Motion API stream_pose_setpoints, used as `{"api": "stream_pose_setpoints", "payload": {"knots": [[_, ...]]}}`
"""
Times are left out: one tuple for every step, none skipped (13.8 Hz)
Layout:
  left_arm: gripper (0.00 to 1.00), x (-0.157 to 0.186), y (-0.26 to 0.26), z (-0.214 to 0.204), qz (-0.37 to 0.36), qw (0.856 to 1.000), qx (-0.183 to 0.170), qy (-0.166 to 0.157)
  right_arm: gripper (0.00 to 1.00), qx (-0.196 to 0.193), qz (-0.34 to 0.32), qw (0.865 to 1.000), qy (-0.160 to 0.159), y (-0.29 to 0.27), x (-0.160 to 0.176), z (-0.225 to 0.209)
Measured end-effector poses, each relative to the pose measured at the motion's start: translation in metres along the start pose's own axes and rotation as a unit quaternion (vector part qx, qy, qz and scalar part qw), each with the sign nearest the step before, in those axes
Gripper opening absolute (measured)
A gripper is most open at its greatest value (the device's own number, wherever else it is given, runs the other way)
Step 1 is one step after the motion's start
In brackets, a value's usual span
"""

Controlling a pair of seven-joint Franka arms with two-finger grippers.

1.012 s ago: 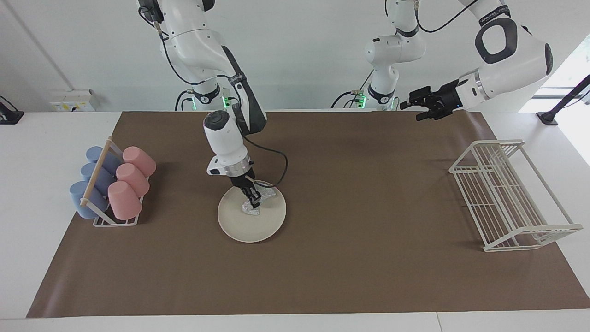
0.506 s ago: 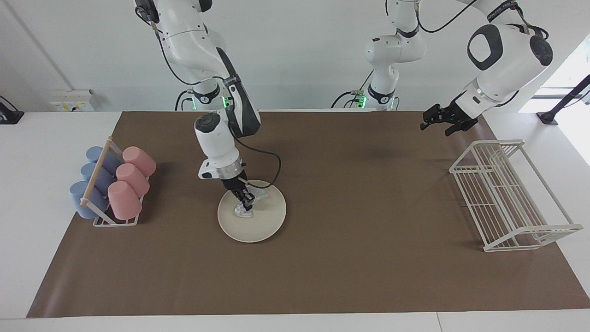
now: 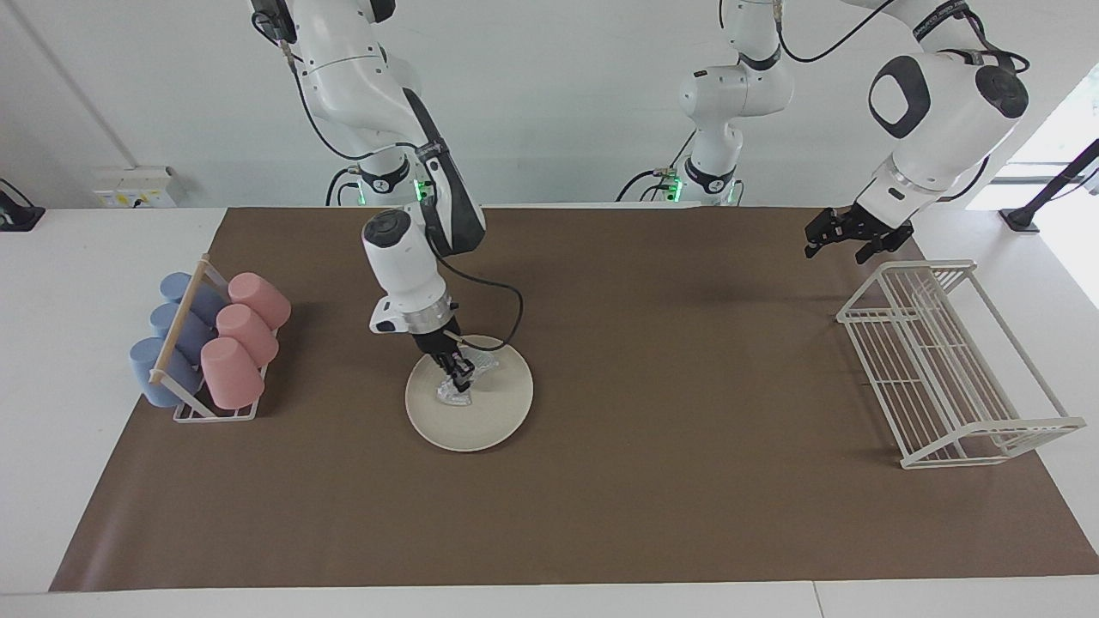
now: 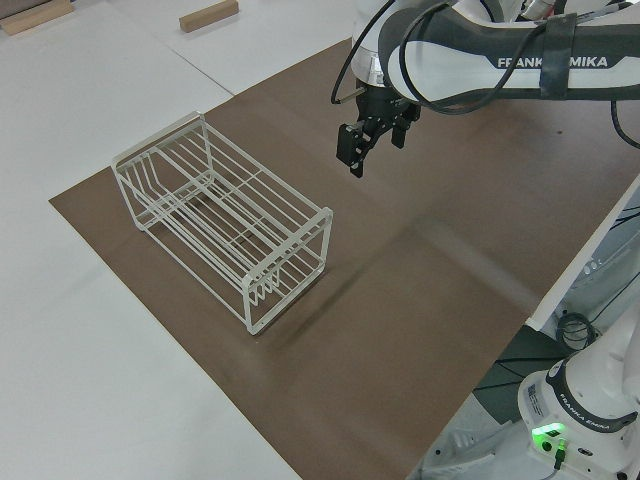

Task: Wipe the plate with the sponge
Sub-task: 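Wipe the plate surface with the sponge in the right gripper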

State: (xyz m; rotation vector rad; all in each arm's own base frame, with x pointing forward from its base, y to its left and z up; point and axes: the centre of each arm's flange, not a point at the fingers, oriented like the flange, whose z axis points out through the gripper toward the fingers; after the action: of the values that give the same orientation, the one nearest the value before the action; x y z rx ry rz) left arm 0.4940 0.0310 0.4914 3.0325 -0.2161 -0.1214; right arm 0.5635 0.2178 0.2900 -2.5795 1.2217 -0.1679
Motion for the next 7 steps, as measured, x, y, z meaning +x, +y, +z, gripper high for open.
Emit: {"api": "stream_pose_setpoints", "payload": {"knots": [[1.0,0.0,0.0,0.0,-0.002,1.0,0.001,0.002,0.1,-0.001,0.008,1.0,-0.004,-0.004,-0.013,0.002],[1.0,0.001,0.0,-0.001,-0.002,1.0,0.001,0.004,0.1,-0.001,0.011,1.0,-0.005,-0.005,-0.019,0.002],[1.0,0.001,0.0,-0.001,-0.002,1.0,0.001,0.004,0.1,-0.001,0.013,1.0,-0.005,-0.005,-0.019,0.002],[1.0,0.001,0.0,-0.001,-0.002,1.0,0.001,0.004,0.1,-0.004,0.013,1.0,-0.006,-0.006,-0.019,0.002],[1.0,0.001,0.0,-0.001,-0.002,1.0,0.001,0.005,0.1,-0.014,0.014,1.0,-0.011,-0.007,-0.019,0.001],[1.0,0.001,0.0,-0.001,-0.003,1.0,0.001,0.005,0.1,-0.032,0.019,0.999,-0.02,-0.01,-0.019,-0.002],[1.0,0.001,0.0,-0.001,-0.003,1.0,0.001,0.005,0.1,-0.051,0.03,0.998,-0.029,-0.018,-0.019,-0.01]]}}
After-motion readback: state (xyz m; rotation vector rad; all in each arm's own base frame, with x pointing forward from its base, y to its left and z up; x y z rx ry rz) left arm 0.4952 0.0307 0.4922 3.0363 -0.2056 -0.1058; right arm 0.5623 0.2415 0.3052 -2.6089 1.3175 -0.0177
